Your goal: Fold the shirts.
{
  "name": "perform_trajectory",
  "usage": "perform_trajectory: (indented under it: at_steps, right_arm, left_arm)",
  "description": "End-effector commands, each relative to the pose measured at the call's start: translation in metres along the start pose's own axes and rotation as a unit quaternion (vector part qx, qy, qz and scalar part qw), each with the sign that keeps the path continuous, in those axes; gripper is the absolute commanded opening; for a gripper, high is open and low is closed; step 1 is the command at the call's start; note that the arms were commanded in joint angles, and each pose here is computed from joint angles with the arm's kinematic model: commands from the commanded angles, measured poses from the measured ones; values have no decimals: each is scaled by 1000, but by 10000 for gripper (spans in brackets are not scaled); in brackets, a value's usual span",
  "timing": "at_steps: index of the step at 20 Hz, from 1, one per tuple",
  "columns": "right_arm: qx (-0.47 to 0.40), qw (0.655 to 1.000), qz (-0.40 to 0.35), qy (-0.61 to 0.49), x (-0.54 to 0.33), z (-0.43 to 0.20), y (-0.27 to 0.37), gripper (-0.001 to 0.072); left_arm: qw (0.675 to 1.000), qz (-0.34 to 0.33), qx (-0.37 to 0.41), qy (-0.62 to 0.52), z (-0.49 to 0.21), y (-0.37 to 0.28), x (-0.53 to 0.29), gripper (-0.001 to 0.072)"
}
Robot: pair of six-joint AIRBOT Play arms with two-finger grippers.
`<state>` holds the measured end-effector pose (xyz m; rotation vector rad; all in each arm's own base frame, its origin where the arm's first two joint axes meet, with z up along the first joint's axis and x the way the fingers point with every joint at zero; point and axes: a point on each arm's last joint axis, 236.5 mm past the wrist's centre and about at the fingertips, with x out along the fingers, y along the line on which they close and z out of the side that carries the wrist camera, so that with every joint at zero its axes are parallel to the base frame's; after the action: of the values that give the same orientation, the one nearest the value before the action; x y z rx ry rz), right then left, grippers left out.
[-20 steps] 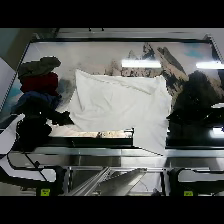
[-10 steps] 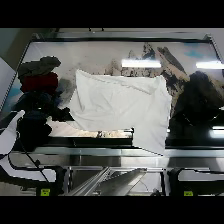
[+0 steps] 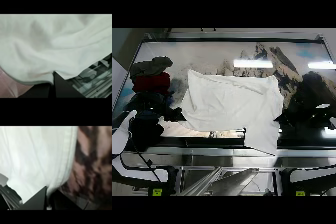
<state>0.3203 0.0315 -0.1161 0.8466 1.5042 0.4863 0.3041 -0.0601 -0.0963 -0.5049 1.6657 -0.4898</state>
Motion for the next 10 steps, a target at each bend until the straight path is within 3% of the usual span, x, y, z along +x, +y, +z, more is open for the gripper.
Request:
perform_trajectory:
  at_steps: [1, 4, 6, 8, 10]
  right_arm:
    - [-44, 999, 28, -6, 4, 10, 32, 22]
    - [-111, 993, 38, -16, -39, 18, 72, 22]
    - [-171, 981, 33, -85, -88, 36, 114, 22]
    - [-255, 948, 40, -185, -152, 45, 180, 22]
    - [-353, 888, 40, -292, -220, 31, 256, 22]
  left_arm:
    - [1000, -2, 3, -10, 6, -3, -4, 13]
    - [997, -40, 41, -44, 17, -43, -35, 13]
    - [987, -76, 88, -110, 26, -92, -77, 13]
    - [964, -94, 162, -189, 25, -147, -131, 13]
    - [926, -98, 239, -274, 10, -207, -194, 13]
